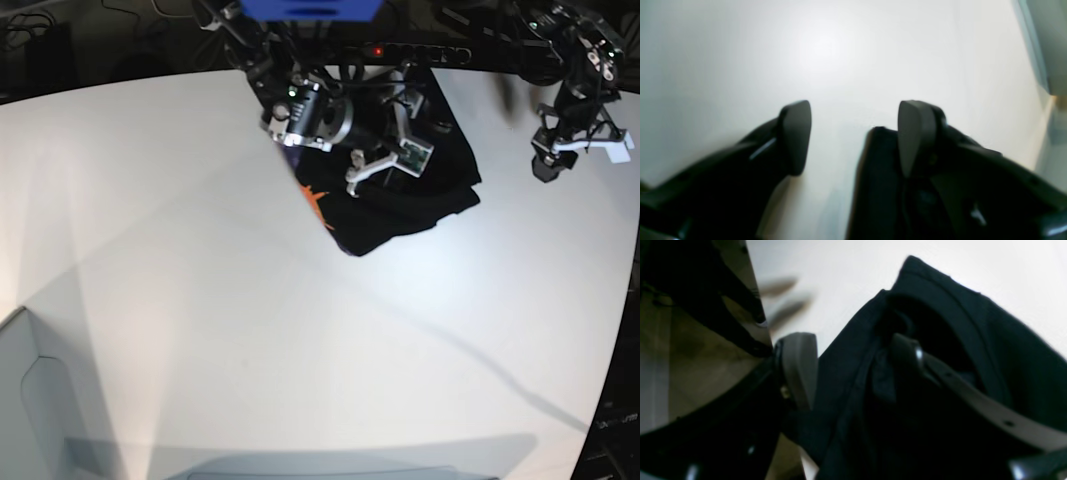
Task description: Fold the T-shirt properly
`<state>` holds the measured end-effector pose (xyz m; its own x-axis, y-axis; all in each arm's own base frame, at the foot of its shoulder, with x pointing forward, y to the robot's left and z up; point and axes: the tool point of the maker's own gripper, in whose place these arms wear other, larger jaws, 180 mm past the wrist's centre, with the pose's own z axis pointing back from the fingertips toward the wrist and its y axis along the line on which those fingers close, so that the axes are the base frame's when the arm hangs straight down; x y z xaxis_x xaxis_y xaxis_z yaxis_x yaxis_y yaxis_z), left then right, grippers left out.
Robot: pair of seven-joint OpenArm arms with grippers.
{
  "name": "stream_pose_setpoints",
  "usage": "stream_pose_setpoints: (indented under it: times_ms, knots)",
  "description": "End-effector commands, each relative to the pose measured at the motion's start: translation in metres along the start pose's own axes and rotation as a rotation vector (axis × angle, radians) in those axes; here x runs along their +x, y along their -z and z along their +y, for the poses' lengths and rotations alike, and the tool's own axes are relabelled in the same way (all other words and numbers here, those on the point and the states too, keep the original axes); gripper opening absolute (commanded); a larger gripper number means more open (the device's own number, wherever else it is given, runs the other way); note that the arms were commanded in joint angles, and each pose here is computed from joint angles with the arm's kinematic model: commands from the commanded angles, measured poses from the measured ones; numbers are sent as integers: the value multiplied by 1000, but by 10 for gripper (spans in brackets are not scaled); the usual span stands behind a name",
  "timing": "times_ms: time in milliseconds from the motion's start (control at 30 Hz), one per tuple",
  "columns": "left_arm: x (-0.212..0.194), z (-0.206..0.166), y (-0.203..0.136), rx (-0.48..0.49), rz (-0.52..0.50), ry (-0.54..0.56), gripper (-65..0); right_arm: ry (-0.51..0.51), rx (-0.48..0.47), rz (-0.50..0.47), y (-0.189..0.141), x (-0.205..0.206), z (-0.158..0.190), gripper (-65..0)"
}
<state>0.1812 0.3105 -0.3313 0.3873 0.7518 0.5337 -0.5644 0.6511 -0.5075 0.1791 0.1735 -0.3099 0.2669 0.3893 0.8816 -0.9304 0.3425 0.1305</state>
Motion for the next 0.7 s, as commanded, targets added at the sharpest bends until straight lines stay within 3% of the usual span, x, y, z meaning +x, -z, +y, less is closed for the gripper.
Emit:
stream_pose_setpoints:
  times_ms: [0, 200, 433, 567, 667]
  knots:
    - [8, -5, -3, -17, -25, 15, -250, -15, 4, -100, -6, 29, 1, -292]
    - [8, -2, -4, -5, -25, 18, -250, -40, -127, -181, -39, 55, -32, -292]
    - [26, 15, -15, 38, -80, 0, -248, 14, -301, -117, -78, 19, -82, -290]
    - [33, 19, -19, 47, -99, -1, -248, 61, -273, -60, -77, -9, -67, -290]
    - [38, 19, -20, 48, -106, 11, -248, 76, -195, -30, -64, -21, -40, -290]
